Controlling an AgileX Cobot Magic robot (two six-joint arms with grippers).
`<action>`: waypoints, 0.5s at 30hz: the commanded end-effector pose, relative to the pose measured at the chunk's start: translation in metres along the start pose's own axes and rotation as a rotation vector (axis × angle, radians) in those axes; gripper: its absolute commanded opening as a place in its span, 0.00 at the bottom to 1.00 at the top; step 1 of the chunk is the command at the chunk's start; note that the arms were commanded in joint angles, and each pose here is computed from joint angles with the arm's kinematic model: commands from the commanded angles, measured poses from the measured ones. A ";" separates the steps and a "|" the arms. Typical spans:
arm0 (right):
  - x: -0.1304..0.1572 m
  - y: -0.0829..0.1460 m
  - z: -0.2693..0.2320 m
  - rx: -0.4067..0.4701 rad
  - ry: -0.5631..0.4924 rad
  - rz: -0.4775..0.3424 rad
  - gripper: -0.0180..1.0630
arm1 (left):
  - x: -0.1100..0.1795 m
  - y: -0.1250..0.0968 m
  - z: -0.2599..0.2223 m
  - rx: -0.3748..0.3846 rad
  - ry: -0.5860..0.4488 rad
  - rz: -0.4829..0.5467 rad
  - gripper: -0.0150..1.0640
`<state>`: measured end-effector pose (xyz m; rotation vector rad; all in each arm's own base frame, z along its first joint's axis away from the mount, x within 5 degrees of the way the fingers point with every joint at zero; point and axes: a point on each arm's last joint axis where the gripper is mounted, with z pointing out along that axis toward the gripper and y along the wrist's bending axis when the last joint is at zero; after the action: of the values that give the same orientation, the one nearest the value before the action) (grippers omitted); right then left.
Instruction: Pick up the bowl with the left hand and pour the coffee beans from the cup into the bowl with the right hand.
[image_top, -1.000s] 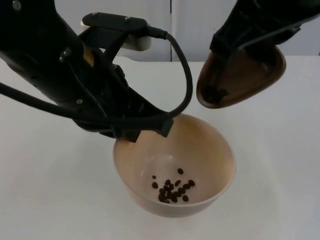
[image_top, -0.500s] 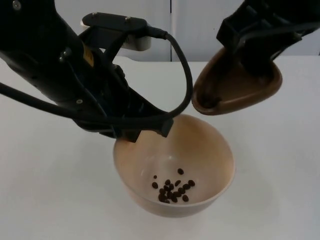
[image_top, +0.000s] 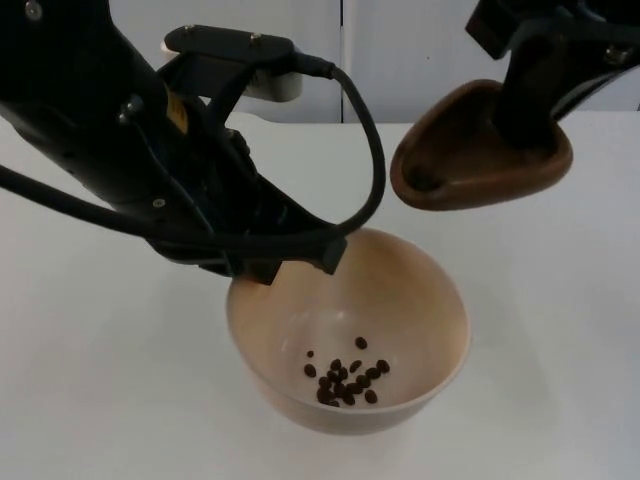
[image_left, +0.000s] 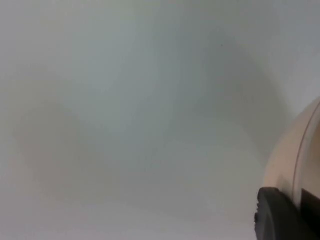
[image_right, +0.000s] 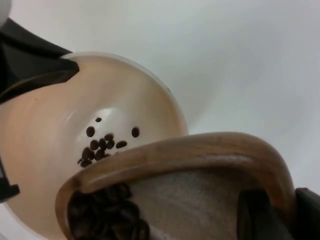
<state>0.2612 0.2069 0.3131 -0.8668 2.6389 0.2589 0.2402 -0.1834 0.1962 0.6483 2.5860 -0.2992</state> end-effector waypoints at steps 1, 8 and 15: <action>-0.001 -0.001 -0.006 -0.011 -0.015 -0.002 0.02 | -0.001 -0.002 -0.005 0.010 -0.015 -0.015 0.01; -0.002 -0.003 -0.006 0.016 -0.031 0.007 0.02 | -0.002 0.004 -0.005 -0.007 -0.025 -0.026 0.01; -0.003 -0.020 -0.007 0.024 -0.041 0.068 0.02 | -0.005 0.037 -0.006 -0.059 -0.040 -0.181 0.01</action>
<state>0.2701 0.1956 0.3139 -0.7916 2.6508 0.2471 0.2559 -0.1606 0.1960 0.4693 2.6182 -0.2820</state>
